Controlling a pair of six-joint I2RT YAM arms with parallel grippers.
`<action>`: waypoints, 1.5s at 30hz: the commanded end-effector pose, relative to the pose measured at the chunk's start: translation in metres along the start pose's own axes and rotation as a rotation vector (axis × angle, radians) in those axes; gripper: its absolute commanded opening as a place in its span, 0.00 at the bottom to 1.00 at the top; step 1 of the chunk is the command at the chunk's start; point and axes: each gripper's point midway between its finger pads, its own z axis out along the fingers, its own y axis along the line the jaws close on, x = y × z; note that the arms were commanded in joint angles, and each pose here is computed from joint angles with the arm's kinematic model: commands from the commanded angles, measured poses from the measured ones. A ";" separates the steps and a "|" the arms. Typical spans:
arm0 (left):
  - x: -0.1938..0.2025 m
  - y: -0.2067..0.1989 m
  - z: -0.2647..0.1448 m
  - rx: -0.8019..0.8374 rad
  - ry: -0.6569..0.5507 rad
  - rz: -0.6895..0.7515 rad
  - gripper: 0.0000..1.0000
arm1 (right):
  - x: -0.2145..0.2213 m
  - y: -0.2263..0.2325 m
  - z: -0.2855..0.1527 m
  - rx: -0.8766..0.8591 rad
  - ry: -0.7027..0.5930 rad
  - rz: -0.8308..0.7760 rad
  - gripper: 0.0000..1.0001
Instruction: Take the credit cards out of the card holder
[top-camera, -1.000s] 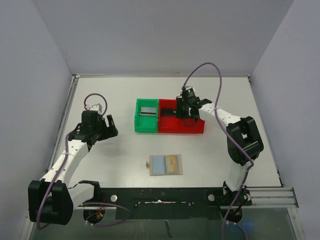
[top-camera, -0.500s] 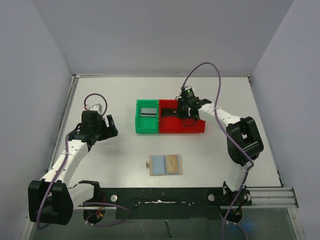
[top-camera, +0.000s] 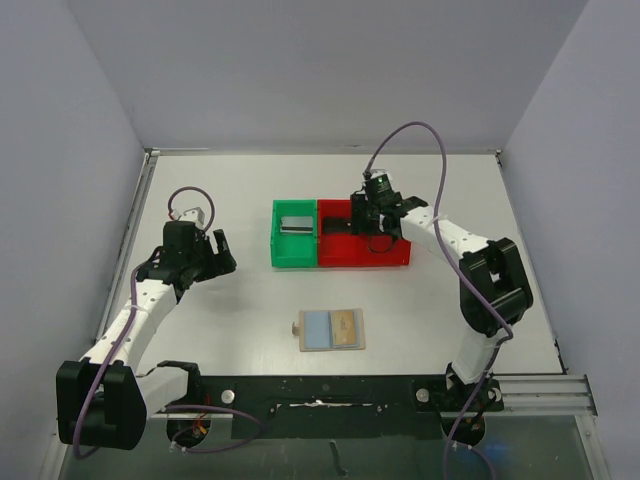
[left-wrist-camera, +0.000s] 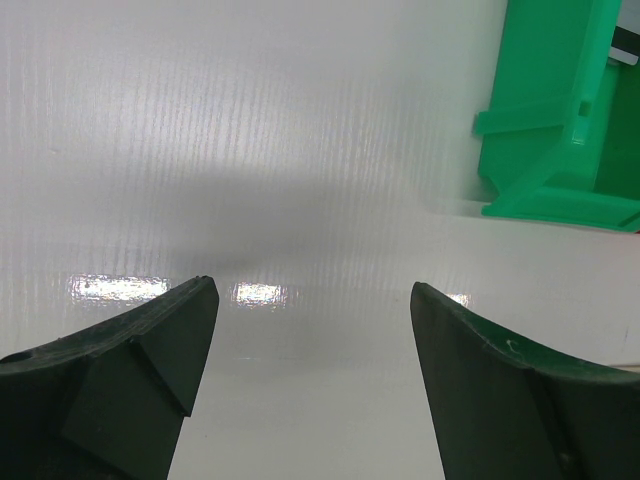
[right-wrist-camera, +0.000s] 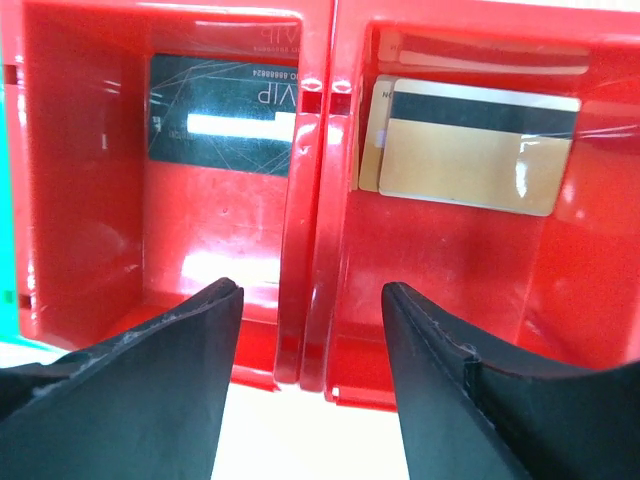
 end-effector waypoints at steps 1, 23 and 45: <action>-0.023 -0.008 -0.006 0.030 -0.088 0.012 0.77 | -0.051 0.009 -0.053 -0.031 -0.176 0.001 0.63; -0.032 -0.106 -0.063 0.605 -0.132 -0.140 0.87 | 0.034 0.027 -0.157 -0.545 -0.416 0.372 0.98; 0.095 -0.244 -0.060 0.728 0.164 0.011 0.58 | 0.152 0.062 -0.106 -0.520 -0.005 0.439 0.74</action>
